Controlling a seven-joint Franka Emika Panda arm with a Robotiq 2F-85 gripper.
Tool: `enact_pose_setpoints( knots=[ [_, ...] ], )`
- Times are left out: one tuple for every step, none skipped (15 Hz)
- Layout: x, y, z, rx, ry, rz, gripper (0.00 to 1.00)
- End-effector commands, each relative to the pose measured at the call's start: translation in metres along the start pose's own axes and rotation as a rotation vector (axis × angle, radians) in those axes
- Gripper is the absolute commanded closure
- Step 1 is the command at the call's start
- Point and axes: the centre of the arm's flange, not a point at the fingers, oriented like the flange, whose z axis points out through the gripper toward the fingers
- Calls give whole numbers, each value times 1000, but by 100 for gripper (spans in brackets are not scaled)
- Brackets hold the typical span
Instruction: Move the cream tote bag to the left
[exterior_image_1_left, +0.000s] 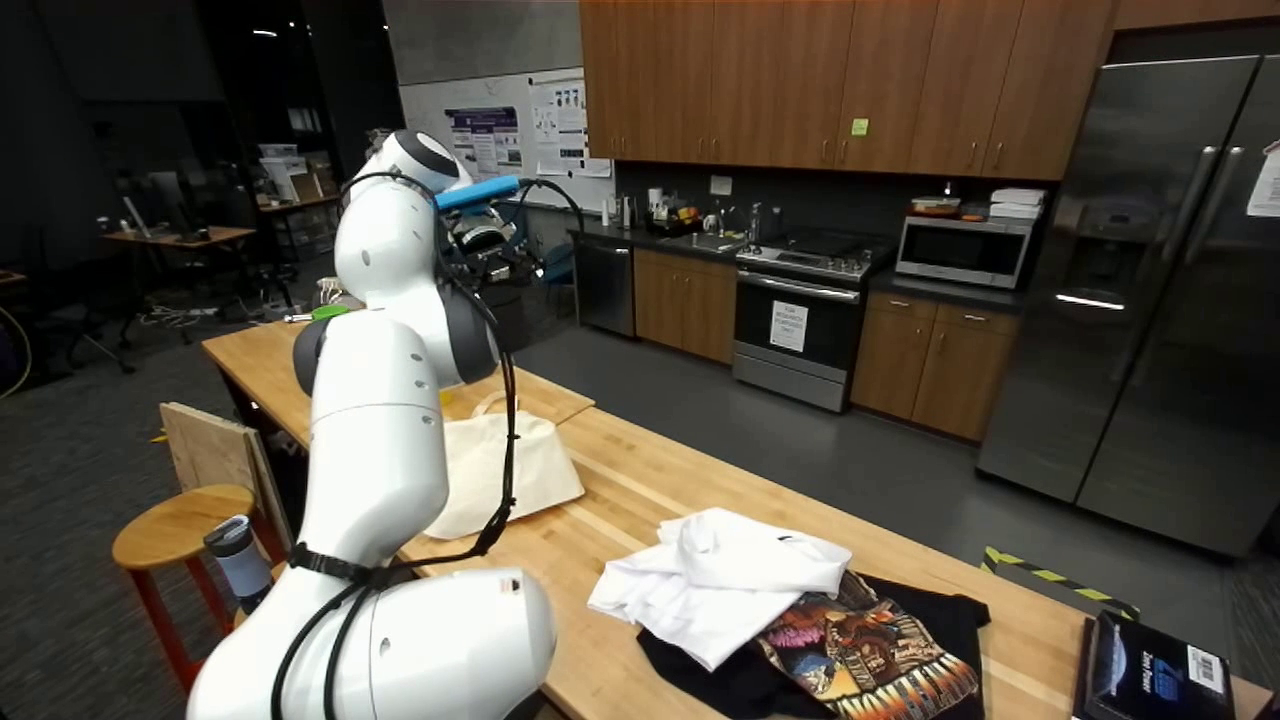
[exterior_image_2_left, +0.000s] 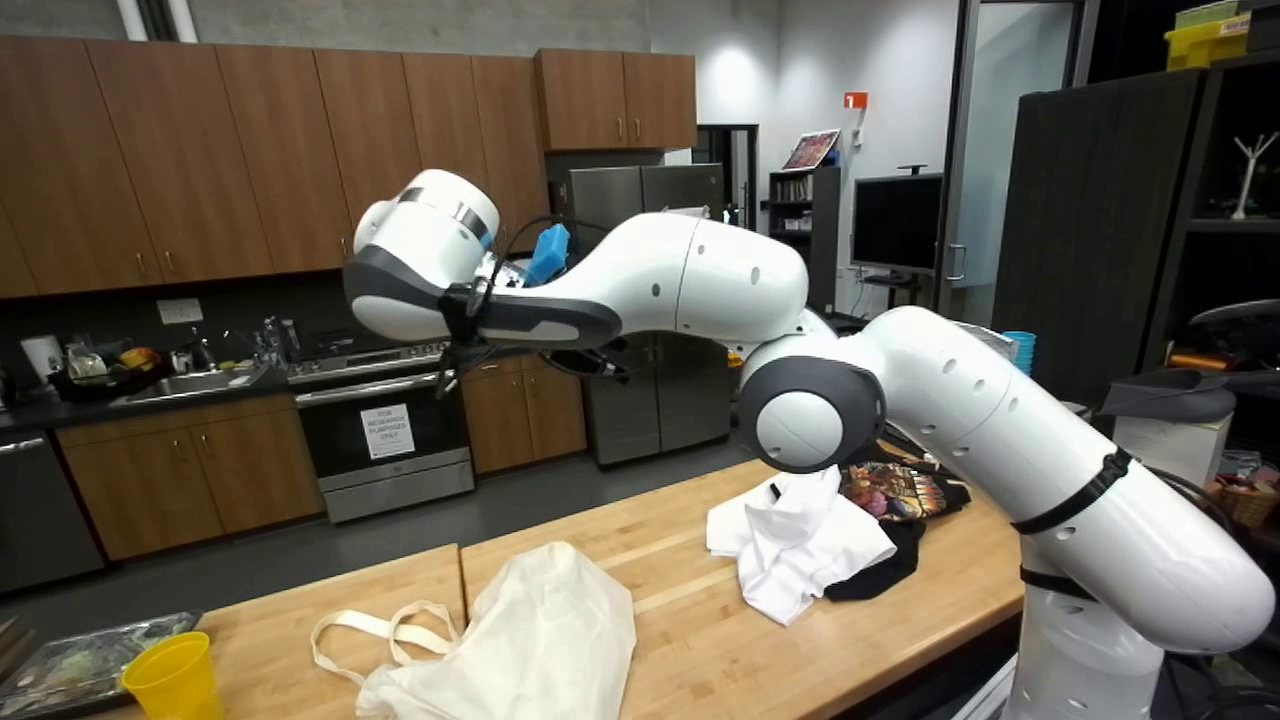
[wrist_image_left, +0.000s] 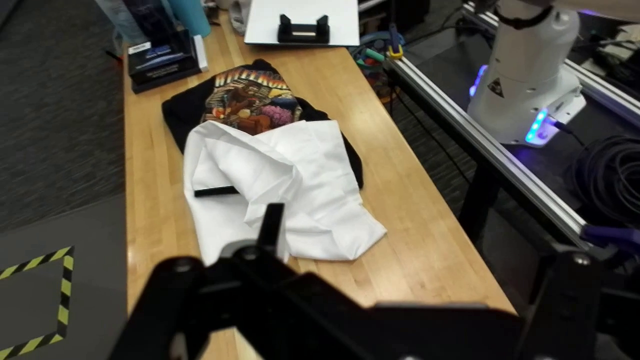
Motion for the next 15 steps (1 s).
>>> enact_pose_setpoints(
  knots=[
    [-22,26,45,-92,-83,23,0],
    [-32,34,62,-86,-106,81,0],
    [-36,40,69,-60,-102,173,0],
    [-41,46,74,-20,-86,220,0],
    [-47,53,80,42,-69,232,0],
    [-53,62,89,88,-62,258,0],
    [-61,72,97,150,-59,263,0],
    [-66,80,108,208,-61,269,0],
    [-69,88,120,266,-66,279,0],
    [-74,94,131,320,-67,301,0],
    [-79,101,142,372,-66,328,0],
    [-83,107,153,416,-63,363,0],
    [-85,115,165,454,-53,405,0],
    [-84,123,175,490,-46,448,0],
    [-83,129,181,524,-37,492,0]
  ],
)
